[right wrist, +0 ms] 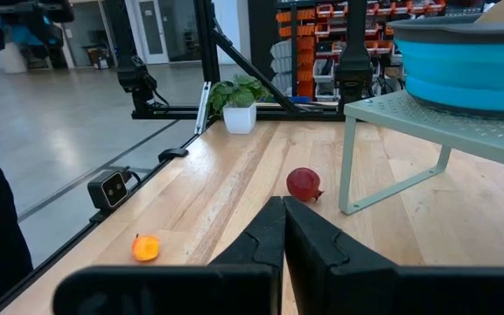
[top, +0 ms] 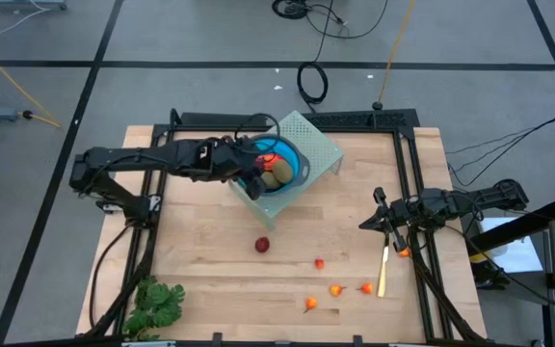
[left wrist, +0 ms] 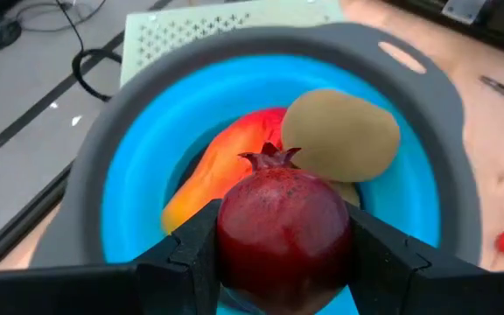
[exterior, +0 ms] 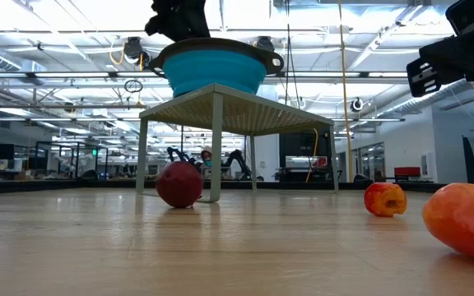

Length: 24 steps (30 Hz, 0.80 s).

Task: Pick & Place Fruit
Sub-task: Put the pomegranate into the collapsible colander on the shelf

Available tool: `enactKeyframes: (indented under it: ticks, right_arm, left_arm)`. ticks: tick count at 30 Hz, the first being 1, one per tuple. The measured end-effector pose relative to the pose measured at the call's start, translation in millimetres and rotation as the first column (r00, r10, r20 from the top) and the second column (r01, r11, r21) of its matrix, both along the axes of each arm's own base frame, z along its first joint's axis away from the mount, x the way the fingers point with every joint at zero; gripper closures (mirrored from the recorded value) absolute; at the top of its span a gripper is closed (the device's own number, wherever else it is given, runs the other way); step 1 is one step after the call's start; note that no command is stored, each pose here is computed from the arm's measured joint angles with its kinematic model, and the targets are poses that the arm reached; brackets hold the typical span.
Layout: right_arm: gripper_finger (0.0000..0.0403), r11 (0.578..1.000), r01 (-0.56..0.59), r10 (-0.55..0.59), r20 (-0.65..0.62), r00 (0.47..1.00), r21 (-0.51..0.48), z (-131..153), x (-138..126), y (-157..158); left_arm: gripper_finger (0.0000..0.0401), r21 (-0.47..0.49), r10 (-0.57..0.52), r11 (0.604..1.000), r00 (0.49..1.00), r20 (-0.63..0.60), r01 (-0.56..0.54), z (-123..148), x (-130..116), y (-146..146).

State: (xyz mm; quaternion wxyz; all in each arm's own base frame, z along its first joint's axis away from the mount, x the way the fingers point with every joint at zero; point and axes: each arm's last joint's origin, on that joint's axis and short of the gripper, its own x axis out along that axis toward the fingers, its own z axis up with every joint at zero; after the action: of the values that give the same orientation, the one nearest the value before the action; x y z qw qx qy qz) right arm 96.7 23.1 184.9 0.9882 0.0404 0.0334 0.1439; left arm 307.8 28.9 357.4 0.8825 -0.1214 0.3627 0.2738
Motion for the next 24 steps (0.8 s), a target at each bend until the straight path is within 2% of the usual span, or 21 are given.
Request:
enactKeyframes:
  ticks: [12,24]
  right_arm:
    - [0.0403,1.000,0.000,0.000,0.000,1.000,0.000,0,0,0]
    - [0.0403,1.000,0.000,0.000,0.001,1.000,0.000,0,0,0]
  left_arm:
    - [0.0219,-0.026,-0.007,1.000,0.990,-0.139,0.003,-22,7,8]
    - [0.0210,-0.047,-0.023,0.999,0.984,-0.175,0.015,-30,12,7]
